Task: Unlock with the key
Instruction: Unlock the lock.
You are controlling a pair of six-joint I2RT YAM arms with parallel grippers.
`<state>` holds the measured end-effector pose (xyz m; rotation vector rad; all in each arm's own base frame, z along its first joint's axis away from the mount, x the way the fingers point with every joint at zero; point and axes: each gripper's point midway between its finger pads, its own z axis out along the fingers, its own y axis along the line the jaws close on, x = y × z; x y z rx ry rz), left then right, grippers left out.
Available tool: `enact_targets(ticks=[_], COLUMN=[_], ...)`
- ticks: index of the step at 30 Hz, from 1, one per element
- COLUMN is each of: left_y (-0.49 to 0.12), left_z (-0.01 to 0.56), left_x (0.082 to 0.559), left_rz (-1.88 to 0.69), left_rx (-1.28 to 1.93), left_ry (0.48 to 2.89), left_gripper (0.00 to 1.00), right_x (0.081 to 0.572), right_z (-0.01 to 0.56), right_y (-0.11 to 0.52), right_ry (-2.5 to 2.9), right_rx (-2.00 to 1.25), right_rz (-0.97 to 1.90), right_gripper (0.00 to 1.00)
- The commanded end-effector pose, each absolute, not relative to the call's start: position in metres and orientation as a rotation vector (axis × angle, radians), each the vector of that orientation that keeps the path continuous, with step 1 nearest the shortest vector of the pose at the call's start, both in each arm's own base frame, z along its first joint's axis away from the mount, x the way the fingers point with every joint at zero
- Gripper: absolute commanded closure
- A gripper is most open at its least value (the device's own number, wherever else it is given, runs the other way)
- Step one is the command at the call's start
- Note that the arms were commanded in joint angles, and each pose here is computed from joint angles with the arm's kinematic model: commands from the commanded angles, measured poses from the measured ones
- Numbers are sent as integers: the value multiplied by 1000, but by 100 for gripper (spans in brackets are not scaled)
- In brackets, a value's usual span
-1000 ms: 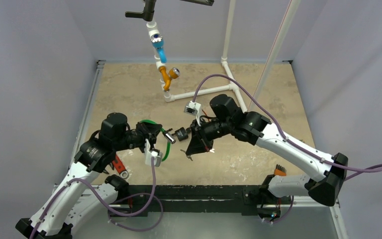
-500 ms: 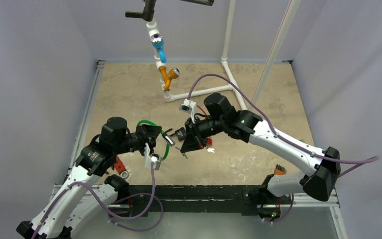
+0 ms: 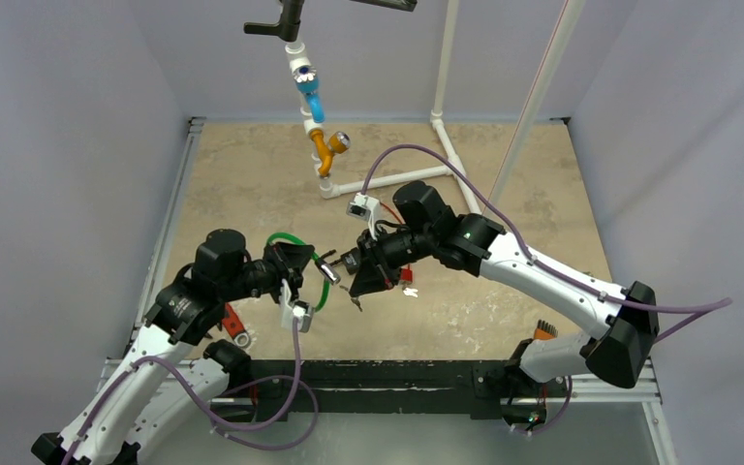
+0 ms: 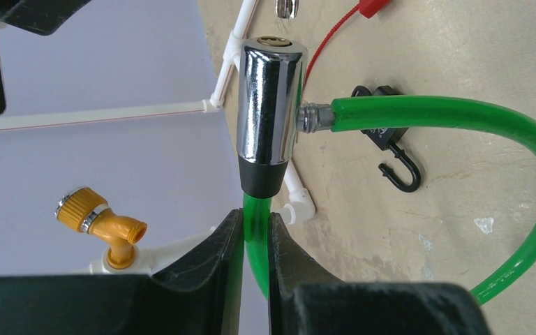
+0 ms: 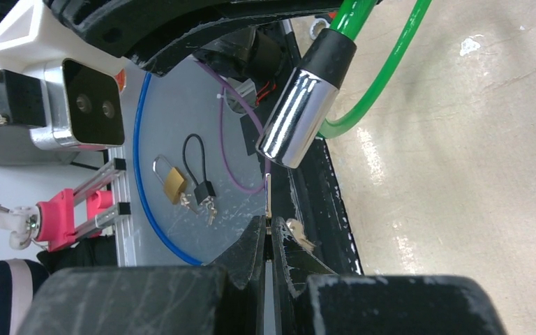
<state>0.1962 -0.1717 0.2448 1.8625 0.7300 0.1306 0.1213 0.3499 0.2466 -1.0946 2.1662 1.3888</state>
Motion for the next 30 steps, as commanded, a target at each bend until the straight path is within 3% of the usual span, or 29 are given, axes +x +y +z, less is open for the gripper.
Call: enact_targets(ticks=[1, 30], left_y=[-179, -180], left_z=[265, 258], left_x=[196, 189], left_rz=[175, 162], left_rx=[1828, 1865], left_ry=[614, 585], left_gripper=[100, 100], right_x=[129, 151], right_z=[253, 254], right_y=[355, 360], right_ry=[2118, 2119], right_rx=[-1080, -988], right_rz=[1374, 1274], right_gripper=[100, 100])
